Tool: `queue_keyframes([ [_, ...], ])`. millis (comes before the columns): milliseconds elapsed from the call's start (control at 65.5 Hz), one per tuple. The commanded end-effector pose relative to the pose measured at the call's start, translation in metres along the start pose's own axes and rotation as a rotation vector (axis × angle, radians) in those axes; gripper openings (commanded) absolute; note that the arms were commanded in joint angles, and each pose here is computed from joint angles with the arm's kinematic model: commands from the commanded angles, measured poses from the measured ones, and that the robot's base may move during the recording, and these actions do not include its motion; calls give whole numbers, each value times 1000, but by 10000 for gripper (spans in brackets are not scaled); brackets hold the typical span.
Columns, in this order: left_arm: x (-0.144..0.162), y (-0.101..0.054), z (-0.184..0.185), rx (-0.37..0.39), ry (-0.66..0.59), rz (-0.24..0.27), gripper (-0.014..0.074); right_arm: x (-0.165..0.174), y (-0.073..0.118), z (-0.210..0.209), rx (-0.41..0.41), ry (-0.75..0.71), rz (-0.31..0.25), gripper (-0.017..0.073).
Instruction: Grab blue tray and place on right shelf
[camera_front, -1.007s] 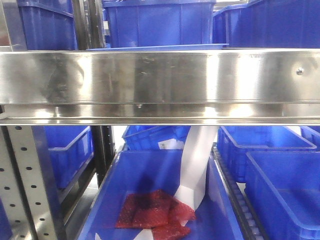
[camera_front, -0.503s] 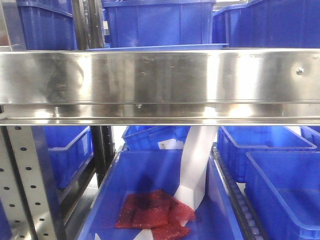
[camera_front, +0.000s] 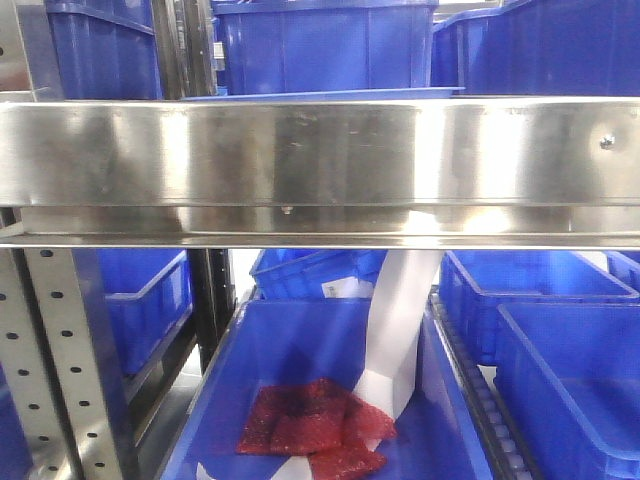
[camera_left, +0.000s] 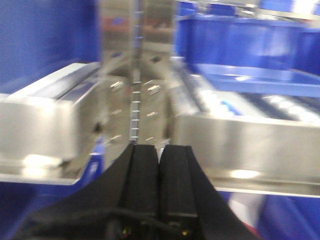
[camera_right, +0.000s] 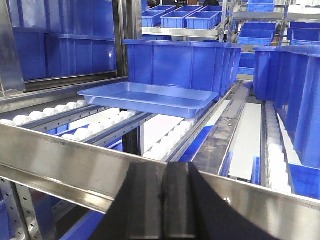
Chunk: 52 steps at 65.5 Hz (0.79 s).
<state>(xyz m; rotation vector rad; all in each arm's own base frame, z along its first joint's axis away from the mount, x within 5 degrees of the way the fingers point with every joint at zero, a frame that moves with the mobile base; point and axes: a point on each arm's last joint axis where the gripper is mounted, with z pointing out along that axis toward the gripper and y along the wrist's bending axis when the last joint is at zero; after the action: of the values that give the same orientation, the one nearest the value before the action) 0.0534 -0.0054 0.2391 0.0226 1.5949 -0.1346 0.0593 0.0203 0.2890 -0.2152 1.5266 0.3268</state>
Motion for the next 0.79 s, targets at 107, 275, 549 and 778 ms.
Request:
queue_keyframes([
  [107,32,5,2,-39,-155,-5,-48,-18,3,-1,-26,-116,-28,56],
  [275,42,6,4,-42,-104,-25,-48,-18,3,-1,-26,-116,-28,56],
  [549,42,6,4,-42,-104,-25,-48,-18,3,-1,-26,-116,-28,56],
  [778,42,6,4,-42,-104,-25,-48,-18,3,-1,-26,-116,-28,56],
])
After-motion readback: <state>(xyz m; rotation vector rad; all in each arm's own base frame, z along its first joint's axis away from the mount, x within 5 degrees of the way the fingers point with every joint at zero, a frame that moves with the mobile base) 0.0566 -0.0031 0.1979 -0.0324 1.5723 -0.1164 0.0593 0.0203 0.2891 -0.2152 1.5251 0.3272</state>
